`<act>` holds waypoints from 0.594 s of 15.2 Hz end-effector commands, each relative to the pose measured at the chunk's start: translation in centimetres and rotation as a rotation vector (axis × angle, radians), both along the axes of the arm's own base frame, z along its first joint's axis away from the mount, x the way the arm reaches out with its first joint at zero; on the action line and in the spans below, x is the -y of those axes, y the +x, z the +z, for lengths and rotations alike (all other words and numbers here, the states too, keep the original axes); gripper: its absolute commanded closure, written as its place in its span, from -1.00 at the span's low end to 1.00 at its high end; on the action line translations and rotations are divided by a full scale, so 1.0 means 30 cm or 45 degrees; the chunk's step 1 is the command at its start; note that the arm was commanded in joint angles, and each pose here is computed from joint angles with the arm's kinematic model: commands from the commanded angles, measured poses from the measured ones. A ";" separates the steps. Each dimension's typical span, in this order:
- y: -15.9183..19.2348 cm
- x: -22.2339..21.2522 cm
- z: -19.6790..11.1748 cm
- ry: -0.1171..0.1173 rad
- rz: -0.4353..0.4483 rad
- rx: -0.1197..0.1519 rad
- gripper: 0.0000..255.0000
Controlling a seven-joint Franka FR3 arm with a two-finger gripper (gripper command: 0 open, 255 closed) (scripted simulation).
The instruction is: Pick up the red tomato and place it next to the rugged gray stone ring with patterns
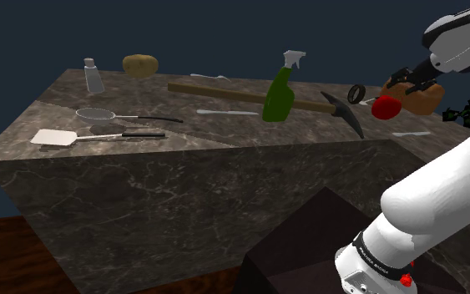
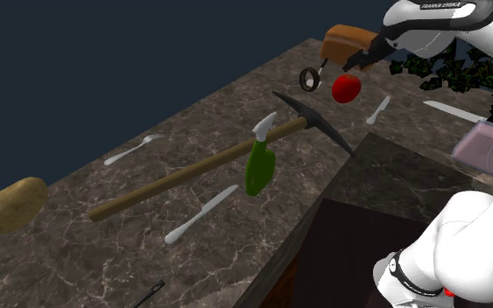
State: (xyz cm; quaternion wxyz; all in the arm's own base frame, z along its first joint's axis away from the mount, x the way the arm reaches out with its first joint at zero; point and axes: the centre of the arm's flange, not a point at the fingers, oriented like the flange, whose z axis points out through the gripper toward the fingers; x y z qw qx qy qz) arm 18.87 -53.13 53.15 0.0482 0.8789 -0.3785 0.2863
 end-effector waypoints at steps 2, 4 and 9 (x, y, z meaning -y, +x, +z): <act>-0.050 -0.033 0.100 -0.001 -0.001 -0.002 -1.00; -0.050 -0.033 0.100 -0.001 -0.001 -0.002 -1.00; -0.050 -0.033 0.100 -0.001 -0.001 -0.002 -1.00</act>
